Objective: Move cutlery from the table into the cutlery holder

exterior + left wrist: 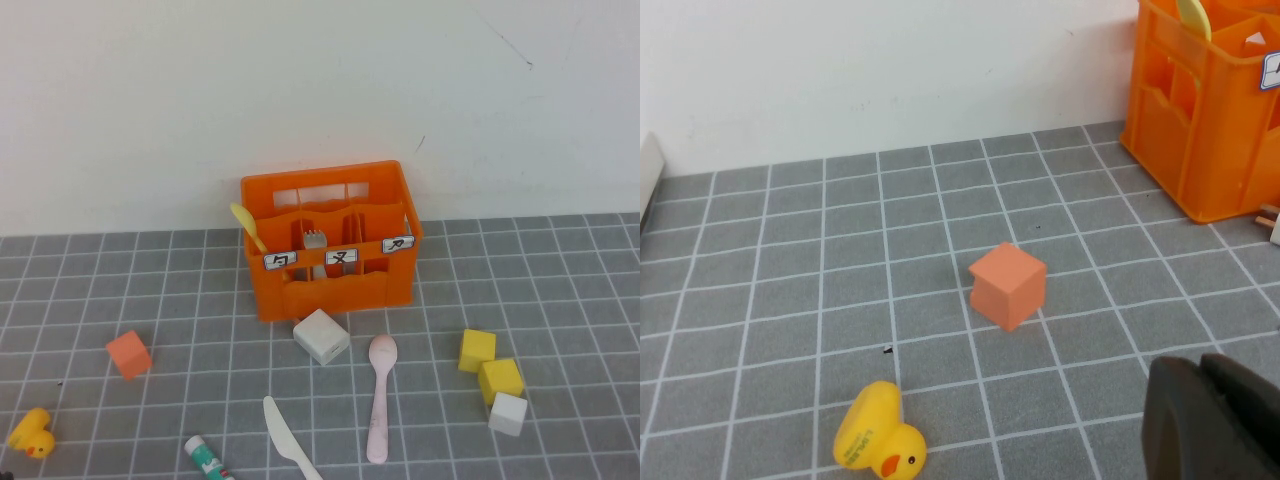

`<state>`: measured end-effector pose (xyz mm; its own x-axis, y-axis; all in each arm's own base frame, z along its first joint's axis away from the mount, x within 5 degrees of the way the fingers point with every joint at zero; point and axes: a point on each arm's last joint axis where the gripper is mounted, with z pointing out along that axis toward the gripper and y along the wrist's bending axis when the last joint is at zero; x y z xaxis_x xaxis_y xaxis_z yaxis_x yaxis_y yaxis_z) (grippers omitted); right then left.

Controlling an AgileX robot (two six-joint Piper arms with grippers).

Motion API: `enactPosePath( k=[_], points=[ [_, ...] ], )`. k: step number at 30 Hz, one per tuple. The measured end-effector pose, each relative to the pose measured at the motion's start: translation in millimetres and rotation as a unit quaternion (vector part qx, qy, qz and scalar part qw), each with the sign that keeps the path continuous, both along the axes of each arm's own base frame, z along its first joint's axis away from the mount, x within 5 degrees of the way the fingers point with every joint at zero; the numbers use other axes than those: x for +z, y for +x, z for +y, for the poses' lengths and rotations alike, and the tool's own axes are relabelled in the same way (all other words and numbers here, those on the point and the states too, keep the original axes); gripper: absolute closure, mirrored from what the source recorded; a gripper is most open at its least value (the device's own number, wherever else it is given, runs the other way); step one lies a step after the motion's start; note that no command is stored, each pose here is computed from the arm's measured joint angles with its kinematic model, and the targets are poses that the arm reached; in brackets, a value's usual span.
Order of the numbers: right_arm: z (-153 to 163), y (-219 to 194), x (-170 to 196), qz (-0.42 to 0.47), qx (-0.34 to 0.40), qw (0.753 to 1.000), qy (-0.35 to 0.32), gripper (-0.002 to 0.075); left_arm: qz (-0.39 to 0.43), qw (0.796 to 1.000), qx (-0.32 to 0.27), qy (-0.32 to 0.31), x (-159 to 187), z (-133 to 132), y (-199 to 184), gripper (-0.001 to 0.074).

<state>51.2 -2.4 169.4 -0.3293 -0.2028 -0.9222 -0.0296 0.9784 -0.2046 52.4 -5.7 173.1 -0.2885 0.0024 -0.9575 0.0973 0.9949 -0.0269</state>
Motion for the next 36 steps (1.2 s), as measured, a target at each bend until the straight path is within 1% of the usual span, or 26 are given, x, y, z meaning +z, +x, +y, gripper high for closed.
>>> enactPosePath(
  k=[15,19,20,22,26,29,31,33,36],
  points=[
    [0.1,0.2,0.5,-0.003,0.001,1.000,-0.002,0.0729,0.000,1.000,0.000,0.002,0.0,0.1,0.0,0.0736],
    [0.1,1.6,2.3,-0.023,0.001,1.000,-0.002,0.0729,-0.011,1.000,0.000,0.004,1.8,0.3,0.6,0.0736],
    [0.1,2.3,5.2,-0.039,0.002,0.999,-0.003,0.0729,-0.019,1.000,0.001,0.004,2.7,0.3,1.0,0.0736],
    [0.2,3.7,11.0,-0.072,0.002,0.997,-0.004,0.0729,-0.046,0.999,0.001,0.002,6.9,0.2,2.2,0.0736],
    [0.3,5.4,28.8,-0.169,0.003,0.986,-0.008,0.0729,-0.133,0.991,0.001,-0.007,22.5,0.0,4.1,0.0736],
    [0.5,4.3,42.1,-0.241,0.004,0.970,-0.010,0.0729,-0.220,0.975,0.001,-0.015,38.5,0.0,3.1,0.0736],
    [0.7,2.8,49.7,-0.282,0.004,0.959,-0.012,0.0729,-0.262,0.965,0.001,-0.020,46.3,0.1,1.5,0.0736],
    [0.8,0.6,57.5,-0.325,0.005,0.946,-0.013,0.0729,-0.302,0.953,0.002,-0.023,53.6,0.3,-0.6,0.0736],
    [0.9,-2.6,65.7,-0.370,0.005,0.929,0.004,0.0729,-0.345,0.938,0.001,-0.034,61.5,0.6,-3.6,0.0736]
  ],
)
